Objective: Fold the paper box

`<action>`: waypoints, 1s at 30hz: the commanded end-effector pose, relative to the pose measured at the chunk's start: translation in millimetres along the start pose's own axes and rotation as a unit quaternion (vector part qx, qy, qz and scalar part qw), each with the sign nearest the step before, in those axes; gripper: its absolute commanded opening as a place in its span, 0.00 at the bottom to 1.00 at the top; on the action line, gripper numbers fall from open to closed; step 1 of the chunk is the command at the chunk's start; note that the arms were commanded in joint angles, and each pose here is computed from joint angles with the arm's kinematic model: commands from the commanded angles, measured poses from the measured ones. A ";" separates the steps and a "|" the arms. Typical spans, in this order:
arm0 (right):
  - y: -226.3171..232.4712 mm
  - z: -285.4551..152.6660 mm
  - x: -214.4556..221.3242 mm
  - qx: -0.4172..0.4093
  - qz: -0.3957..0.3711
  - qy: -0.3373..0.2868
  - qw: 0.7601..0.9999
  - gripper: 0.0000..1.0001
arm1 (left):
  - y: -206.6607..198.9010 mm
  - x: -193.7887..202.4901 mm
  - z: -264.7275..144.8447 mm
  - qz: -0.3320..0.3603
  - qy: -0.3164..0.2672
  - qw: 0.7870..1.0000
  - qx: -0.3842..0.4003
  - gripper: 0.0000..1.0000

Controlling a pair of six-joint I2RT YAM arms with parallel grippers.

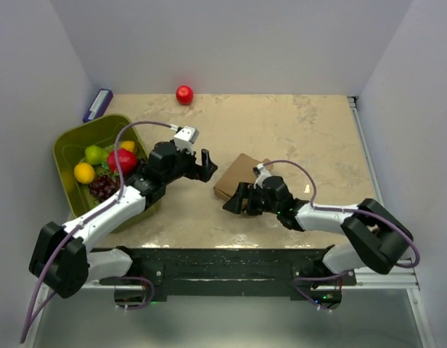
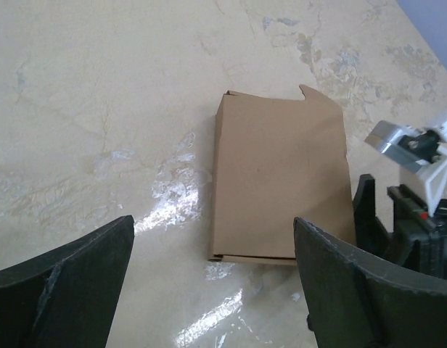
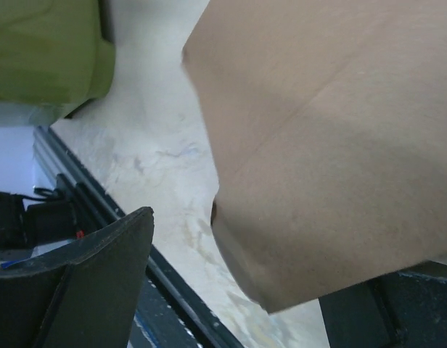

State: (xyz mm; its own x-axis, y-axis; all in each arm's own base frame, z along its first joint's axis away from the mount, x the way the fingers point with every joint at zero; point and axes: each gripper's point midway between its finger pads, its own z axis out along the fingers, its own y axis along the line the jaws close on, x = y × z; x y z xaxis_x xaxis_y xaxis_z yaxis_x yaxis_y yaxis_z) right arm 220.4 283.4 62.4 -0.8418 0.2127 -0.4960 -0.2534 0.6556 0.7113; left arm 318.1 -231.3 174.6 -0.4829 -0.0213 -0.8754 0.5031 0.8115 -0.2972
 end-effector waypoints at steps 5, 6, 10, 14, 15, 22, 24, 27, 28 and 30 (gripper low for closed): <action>40.6 -2.8 -24.8 -0.019 -0.029 -0.031 0.999 0.90 | 15.6 -0.2 -37.1 0.024 -0.014 0.998 -0.051 0.95; 37.4 -7.9 -22.2 -0.009 -0.038 -0.024 0.999 0.90 | 17.6 4.2 -38.0 0.028 -0.009 0.998 -0.055 0.95; 11.9 -43.0 -8.3 0.067 -0.062 0.007 0.996 0.93 | 12.1 9.5 -35.8 0.038 -0.003 0.998 -0.050 0.95; -2.8 -78.3 -42.1 0.138 -0.096 -0.065 0.984 0.99 | -3.2 11.1 -26.7 0.062 -0.001 0.997 -0.036 0.95; -1.3 -86.8 -54.7 0.140 -0.097 -0.088 0.981 0.99 | -8.4 6.1 -24.3 0.075 -0.005 0.997 -0.033 0.95; -32.1 -85.8 -144.0 0.096 -0.080 -0.154 0.980 0.99 | -30.2 10.4 20.1 0.094 0.028 0.995 0.005 0.96; -34.4 -63.1 -158.9 0.070 -0.099 -0.129 0.984 0.99 | -30.9 10.8 27.1 0.092 0.024 0.995 0.008 0.96; -42.6 -46.7 -190.7 0.056 -0.134 -0.121 0.982 0.99 | -22.9 7.3 25.8 0.079 0.019 0.997 -0.020 0.96; -56.0 -34.8 -192.7 0.046 -0.126 -0.106 0.985 0.99 | -18.9 6.6 23.9 0.077 0.014 0.996 -0.031 0.96; -53.2 -26.3 -210.1 0.021 -0.136 -0.109 0.985 0.99 | -14.5 7.3 17.0 0.074 0.007 0.997 -0.034 0.97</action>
State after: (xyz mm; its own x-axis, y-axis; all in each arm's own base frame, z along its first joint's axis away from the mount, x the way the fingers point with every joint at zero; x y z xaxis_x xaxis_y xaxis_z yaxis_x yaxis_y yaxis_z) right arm 358.2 167.0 103.1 -0.7188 0.2381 -0.6532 -0.1997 0.8292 0.5220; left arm 305.2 -256.0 128.6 -0.5073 0.1949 -0.8394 0.5451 0.8270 -0.1375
